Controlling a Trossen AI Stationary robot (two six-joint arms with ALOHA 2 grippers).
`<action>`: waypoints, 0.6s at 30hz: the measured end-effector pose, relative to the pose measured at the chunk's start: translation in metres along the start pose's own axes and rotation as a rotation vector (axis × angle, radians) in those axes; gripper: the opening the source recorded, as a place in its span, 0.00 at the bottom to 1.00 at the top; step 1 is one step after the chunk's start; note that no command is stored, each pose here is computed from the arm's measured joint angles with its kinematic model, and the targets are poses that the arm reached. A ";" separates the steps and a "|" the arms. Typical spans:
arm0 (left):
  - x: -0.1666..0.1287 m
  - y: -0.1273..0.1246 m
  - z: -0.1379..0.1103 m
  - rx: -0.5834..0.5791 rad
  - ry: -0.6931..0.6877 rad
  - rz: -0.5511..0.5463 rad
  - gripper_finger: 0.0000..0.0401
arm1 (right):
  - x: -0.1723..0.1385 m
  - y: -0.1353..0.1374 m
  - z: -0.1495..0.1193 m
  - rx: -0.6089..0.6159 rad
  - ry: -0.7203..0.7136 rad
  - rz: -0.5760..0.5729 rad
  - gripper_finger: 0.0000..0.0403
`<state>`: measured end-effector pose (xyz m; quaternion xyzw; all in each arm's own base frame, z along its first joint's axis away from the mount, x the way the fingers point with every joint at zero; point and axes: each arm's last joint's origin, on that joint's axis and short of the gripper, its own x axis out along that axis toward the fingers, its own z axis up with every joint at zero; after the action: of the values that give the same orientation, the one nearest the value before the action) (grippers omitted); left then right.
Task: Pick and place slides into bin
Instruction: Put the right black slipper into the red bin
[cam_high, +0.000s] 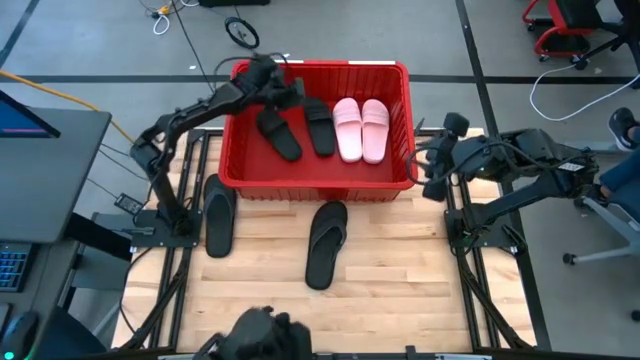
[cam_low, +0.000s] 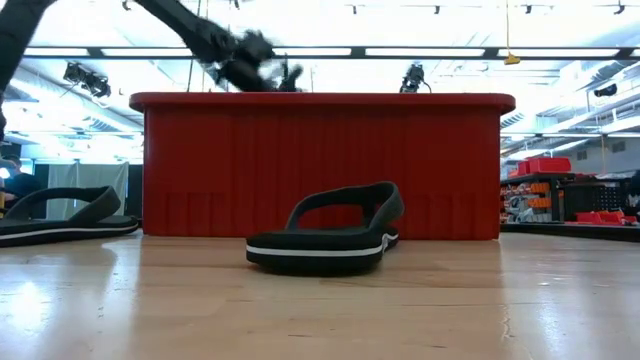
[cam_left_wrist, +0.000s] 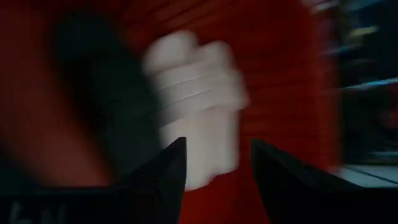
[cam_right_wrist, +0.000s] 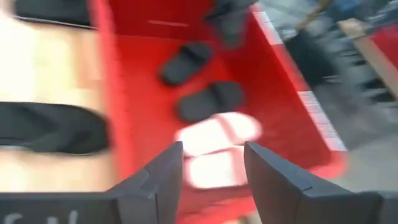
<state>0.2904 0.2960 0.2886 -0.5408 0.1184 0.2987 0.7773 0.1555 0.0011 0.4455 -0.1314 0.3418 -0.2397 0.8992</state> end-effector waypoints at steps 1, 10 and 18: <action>-0.008 -0.012 0.000 0.021 -0.022 -0.062 0.44 | 0.000 0.002 0.000 0.022 0.002 0.047 0.43; -0.097 -0.126 -0.049 0.277 -0.122 -0.522 0.37 | 0.026 0.029 -0.004 0.216 0.059 0.303 0.40; -0.142 -0.181 -0.157 0.462 0.043 -0.622 0.32 | 0.082 0.085 -0.039 0.441 0.173 0.439 0.40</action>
<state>0.3062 0.0627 0.4393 -0.3675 0.0292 0.0029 0.9296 0.2113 0.0279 0.3373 0.1643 0.3770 -0.1184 0.9038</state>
